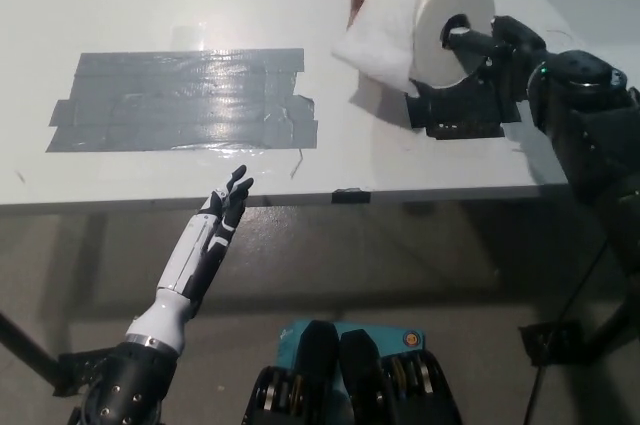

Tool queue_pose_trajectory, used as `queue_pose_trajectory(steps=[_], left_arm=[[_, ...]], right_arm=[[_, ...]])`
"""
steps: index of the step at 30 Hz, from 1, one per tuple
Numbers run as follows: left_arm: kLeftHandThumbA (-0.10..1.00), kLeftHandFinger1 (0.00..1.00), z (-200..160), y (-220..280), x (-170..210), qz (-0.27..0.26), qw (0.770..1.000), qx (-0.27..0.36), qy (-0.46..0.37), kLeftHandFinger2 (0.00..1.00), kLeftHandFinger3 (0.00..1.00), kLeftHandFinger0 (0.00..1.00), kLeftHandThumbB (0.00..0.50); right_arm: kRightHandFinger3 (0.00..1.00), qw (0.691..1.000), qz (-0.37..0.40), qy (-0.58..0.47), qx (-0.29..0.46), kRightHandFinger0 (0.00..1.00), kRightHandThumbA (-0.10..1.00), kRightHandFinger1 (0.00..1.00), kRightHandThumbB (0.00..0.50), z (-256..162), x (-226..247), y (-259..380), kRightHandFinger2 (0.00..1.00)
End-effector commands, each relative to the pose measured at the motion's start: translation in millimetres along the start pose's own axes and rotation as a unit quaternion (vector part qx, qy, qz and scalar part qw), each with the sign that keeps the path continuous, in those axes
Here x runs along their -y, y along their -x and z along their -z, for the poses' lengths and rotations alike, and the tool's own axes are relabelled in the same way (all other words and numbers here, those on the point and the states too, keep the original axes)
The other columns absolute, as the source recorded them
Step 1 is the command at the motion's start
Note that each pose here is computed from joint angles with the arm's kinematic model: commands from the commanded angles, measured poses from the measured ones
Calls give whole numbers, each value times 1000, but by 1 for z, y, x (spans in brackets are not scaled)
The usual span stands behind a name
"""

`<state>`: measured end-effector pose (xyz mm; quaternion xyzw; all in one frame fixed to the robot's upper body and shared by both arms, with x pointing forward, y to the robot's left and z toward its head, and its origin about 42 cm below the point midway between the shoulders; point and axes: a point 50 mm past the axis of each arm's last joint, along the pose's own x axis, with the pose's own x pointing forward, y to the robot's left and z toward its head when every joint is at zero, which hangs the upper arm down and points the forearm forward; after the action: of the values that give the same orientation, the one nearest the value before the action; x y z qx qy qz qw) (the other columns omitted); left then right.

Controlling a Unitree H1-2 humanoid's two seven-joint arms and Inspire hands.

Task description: A toilet paper roll is kept on the black spot on the desk infront of the robot and the robot inserts its right thumb into the hole in the centre to grab the roll. Then it passes the roll to a person.

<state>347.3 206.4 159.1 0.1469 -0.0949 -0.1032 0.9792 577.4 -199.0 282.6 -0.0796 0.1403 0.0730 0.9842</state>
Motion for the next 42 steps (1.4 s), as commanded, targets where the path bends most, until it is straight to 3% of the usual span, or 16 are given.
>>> queue_pose_trajectory(steps=[1, 6, 9, 11, 17, 18, 19, 20, 21, 22, 24, 27, 32, 42], left_arm=[[955, 1000, -16, -4, -5, -1, 999, 31, -16, 1000, 1000, 1000, 28], [901, 1000, -18, -5, -6, -2, 999, 34, -20, 1000, 1000, 1000, 18], [878, 1000, -18, -7, -6, -1, 999, 36, -18, 1000, 1000, 1000, 13], [874, 1000, -19, -7, -7, 0, 999, 35, -19, 1000, 1000, 1000, 14], [883, 1000, -22, -9, -7, 1, 999, 33, -25, 1000, 1000, 1000, 18], [884, 1000, -22, -10, -7, 1, 999, 33, -23, 1000, 1000, 1000, 16], [884, 1000, -22, -10, -7, 1, 999, 33, -23, 1000, 1000, 1000, 15], [885, 1000, -22, -9, -7, 2, 999, 32, -24, 1000, 1000, 1000, 16], [885, 1000, -22, -9, -7, 3, 999, 31, -24, 1000, 1000, 1000, 18], [884, 1000, -22, -9, -8, 3, 999, 32, -25, 1000, 1000, 1000, 20], [882, 1000, -21, -9, -7, 4, 999, 32, -28, 1000, 1000, 1000, 24], [879, 1000, -21, -8, -8, 5, 999, 31, -31, 1000, 1000, 1000, 25], [873, 1000, -21, -8, -8, 7, 999, 29, -25, 1000, 1000, 1000, 28], [883, 1000, -20, -8, -8, 5, 999, 26, -30, 1000, 1000, 1000, 31]], right_arm=[[923, 988, 38, 96, 112, 179, -100, 667, 168, -80, 7, 6, 958], [890, 984, 32, 129, 120, 127, -100, 598, 161, -85, -9, 4, 897], [886, 981, 32, 149, 123, 159, -100, 610, 173, -90, -19, 2, 891], [823, 980, 23, 153, 127, 180, -100, 614, 193, -94, -28, 2, 885], [865, 975, 1, 172, 140, 42, -100, 510, 200, -111, -48, 5, 879], [1000, 969, -18, 214, 124, 387, 32, 818, 238, -117, -51, 6, 1000], [1000, 968, -22, 221, 119, 448, 78, 766, 240, -118, -51, 6, 1000], [1000, 965, -47, 234, 106, 537, 271, 783, 297, -119, -51, 7, 1000], [1000, 964, -74, 238, 95, 718, 343, 931, 337, -118, -50, 8, 1000], [1000, 962, -95, 245, 81, 1000, 425, 1000, 436, -116, -48, 10, 1000], [1000, 962, -103, 240, 76, 1000, 494, 1000, 496, -109, -39, 10, 1000], [1000, 964, -104, 232, 77, 1000, 634, 1000, 500, -103, -25, 11, 1000], [1000, 966, -87, 217, 113, 1000, 714, 1000, 500, -119, 0, 26, 1000], [1000, 958, -51, 184, 214, 1000, 689, 1000, 500, -157, 33, 75, 1000]])
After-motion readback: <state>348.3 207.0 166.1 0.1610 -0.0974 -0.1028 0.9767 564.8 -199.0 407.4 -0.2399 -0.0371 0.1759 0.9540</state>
